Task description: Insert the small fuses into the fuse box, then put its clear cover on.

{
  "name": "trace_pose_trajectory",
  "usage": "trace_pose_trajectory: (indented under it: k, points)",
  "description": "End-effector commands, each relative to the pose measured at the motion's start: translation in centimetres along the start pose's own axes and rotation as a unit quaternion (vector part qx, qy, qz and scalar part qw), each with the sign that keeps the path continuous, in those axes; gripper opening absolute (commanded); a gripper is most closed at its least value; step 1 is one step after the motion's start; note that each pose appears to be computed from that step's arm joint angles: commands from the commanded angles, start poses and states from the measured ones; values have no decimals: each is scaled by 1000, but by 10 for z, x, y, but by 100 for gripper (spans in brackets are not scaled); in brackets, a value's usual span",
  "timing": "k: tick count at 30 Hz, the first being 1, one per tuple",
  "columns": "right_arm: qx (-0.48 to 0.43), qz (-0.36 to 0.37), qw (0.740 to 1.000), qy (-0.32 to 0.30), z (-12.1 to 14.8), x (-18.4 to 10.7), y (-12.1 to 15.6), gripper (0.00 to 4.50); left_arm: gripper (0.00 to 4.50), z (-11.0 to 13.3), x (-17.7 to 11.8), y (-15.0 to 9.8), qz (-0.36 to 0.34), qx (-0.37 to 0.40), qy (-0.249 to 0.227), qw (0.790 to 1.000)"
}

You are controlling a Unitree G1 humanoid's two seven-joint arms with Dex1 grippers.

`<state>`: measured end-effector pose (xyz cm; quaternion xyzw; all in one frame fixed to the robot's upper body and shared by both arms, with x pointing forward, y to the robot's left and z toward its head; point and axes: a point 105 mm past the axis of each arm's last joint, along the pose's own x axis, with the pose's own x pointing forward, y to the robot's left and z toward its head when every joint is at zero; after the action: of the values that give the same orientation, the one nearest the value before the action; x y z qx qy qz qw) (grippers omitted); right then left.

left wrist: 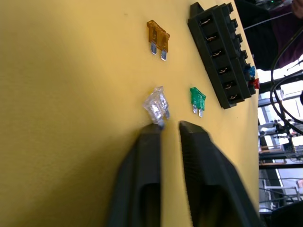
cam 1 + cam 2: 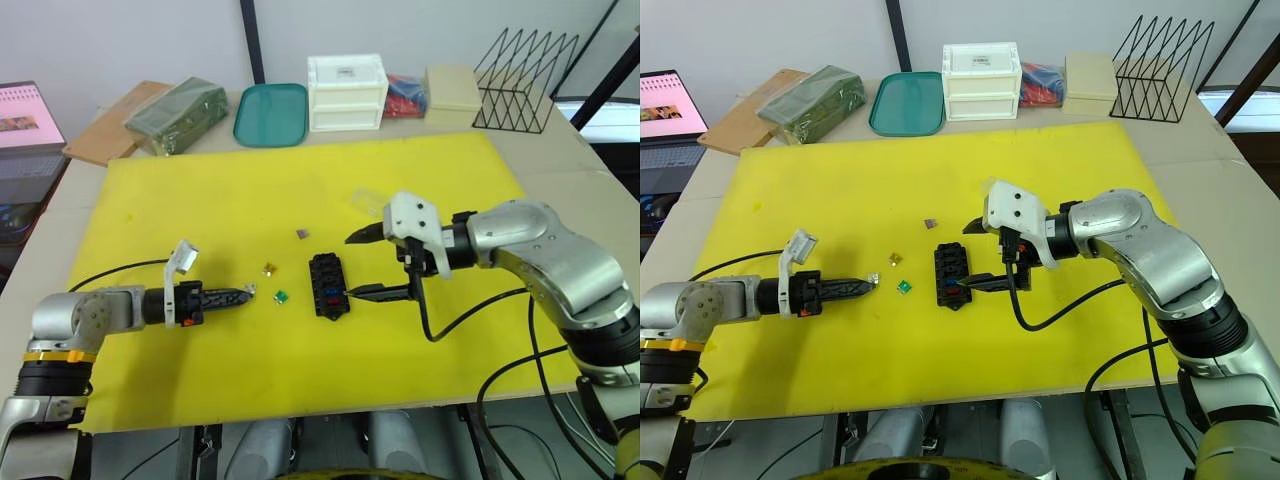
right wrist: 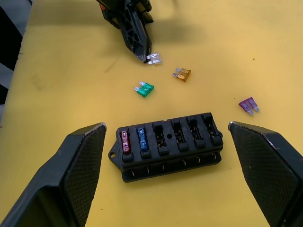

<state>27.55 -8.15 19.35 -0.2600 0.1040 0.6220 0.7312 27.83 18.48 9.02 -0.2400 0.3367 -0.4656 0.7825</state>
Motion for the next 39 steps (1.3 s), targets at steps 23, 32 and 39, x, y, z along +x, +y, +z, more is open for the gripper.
trace_pose_trajectory:
  k: [23,32,39]
  points:
    - [-35,7,999,-8,13,0,5,440,100,8,-3,18,43,-16,-57,997]
    - [-35,7,999,-8,13,1,5,440,2,8,-6,19,50,-9,-58,997]
    - [4,10,1000,-19,22,-4,0,440,2,35,-6,-19,-16,116,-88,989]
